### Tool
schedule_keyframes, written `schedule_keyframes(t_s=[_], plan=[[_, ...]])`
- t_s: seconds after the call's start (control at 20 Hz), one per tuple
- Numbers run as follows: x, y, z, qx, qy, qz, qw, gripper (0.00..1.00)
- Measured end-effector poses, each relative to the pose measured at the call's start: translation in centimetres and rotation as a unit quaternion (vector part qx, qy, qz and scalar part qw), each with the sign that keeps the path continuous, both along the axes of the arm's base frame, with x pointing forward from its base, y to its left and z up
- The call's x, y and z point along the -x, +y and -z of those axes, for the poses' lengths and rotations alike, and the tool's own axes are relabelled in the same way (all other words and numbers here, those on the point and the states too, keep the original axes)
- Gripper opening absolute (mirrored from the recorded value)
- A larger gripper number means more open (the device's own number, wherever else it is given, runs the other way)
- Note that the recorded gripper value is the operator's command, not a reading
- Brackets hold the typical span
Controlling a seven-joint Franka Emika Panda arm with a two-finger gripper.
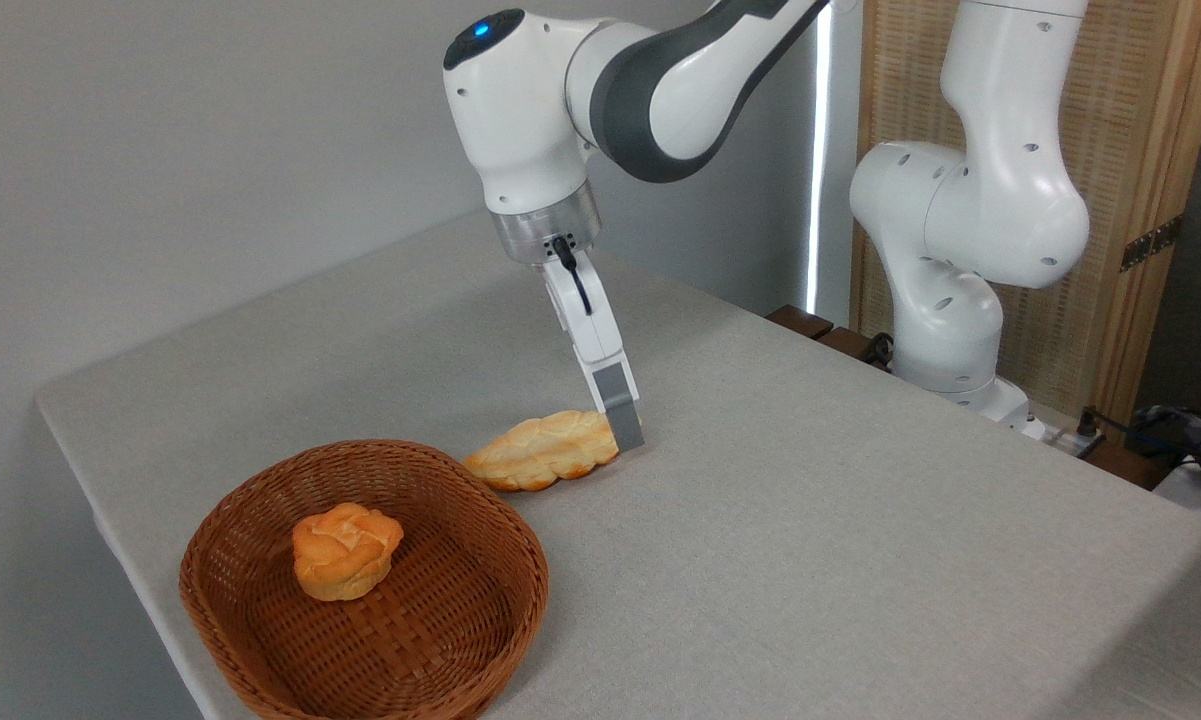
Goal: Put bread into the basket
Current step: 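Close the gripper on the edge of the golden pastry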
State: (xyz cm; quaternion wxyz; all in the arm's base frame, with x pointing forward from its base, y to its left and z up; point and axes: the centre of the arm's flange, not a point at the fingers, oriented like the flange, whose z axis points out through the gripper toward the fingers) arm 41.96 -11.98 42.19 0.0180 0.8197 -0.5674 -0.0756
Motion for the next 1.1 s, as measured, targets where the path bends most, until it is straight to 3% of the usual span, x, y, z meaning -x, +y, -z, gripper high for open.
schedule_keyframes(t_s=[0.55, 0.6, 0.7, 0.85, 1.0, 1.1], plan=[[-2.6, -0.5, 1.0, 0.013, -0.068, 0.009, 0.9975, 1.00], [-2.9, -0.6, 1.0, 0.015, -0.076, 0.009, 0.9969, 0.94], [-3.2, -0.7, 1.2, 0.018, -0.086, 0.010, 0.9961, 0.70], [-3.3, -0.9, 1.5, 0.020, -0.086, 0.013, 0.9960, 0.49], [-3.4, -1.3, 1.7, 0.021, -0.088, 0.018, 0.9958, 0.40], [-3.4, -1.3, 1.7, 0.021, -0.088, 0.019, 0.9957, 0.39]])
